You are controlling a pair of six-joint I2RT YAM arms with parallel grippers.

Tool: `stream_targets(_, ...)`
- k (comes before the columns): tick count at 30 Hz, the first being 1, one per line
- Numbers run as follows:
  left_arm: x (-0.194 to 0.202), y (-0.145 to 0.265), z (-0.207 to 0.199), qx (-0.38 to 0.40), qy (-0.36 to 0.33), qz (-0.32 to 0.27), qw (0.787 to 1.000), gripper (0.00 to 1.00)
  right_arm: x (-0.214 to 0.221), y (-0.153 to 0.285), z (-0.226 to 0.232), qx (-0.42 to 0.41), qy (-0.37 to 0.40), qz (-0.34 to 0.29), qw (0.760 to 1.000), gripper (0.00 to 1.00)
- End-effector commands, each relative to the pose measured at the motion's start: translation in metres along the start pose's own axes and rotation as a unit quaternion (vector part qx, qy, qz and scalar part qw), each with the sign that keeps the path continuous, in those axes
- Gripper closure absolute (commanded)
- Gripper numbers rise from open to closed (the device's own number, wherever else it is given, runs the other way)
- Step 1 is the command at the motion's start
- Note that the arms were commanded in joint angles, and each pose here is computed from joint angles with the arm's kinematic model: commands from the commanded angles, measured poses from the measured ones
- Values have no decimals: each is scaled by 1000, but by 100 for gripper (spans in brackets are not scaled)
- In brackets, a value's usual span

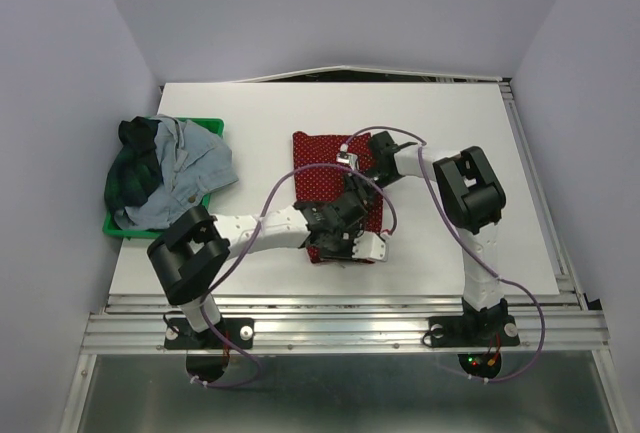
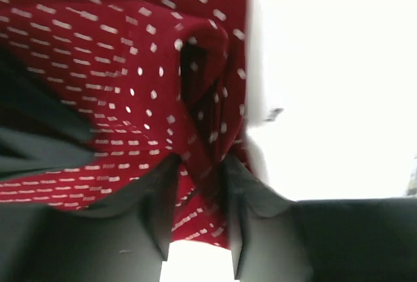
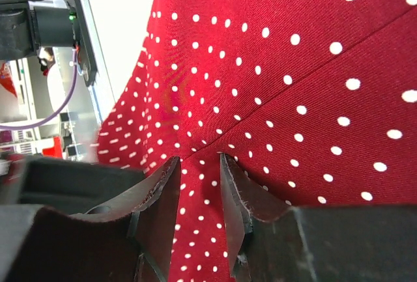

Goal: Fold and stack the skirts
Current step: Fold the skirt

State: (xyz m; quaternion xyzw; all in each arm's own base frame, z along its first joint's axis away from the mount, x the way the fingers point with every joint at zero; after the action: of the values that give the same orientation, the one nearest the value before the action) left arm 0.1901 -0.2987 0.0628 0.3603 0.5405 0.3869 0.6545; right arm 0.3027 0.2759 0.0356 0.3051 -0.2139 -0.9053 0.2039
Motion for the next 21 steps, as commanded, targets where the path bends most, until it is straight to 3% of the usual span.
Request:
stream_targets(1,-4,-1,-20,-9,22,-21,999,53,26,-3,-26,66,-7,45,997,63)
stream_targets(3,-1,-10,-27,-22,32,-13,999,52,26,-4,-28,67,-9,46,997,63)
stream_targets(4,-3,-15,-26,-34,34,-17,999,34,26,-4,-29,68,-11,46,997,63)
stream_targets(5,-1,-19,-27,-43,37,-13,998,29,26,-5,-30,68,-12,46,997,63)
stream_targets(11,12,-40,-31,-105,55,14,993,28,28,-7,-32,65,-14,48,997,63)
stream_targets(17,34,-53,-26,-152,42,58,986,46,34,-8,-34,65,-16,55,996,66)
stream_targets(21,38,-58,-27,-146,36,68,986,68,37,-9,-35,64,-17,58,996,67)
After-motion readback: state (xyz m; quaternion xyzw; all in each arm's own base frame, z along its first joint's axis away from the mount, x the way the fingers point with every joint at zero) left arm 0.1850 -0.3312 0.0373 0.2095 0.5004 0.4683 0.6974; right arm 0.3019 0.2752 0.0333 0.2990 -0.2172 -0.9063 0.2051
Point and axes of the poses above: each gripper's point midway between its finger pads, its own y axis back along the fingers, its own z axis along the line the jaws close on, x = y × z, the point moved 2 cm from there along y, back along the fingers, and after that the axes turned 8 degrees about y, right-handed, at the moved point
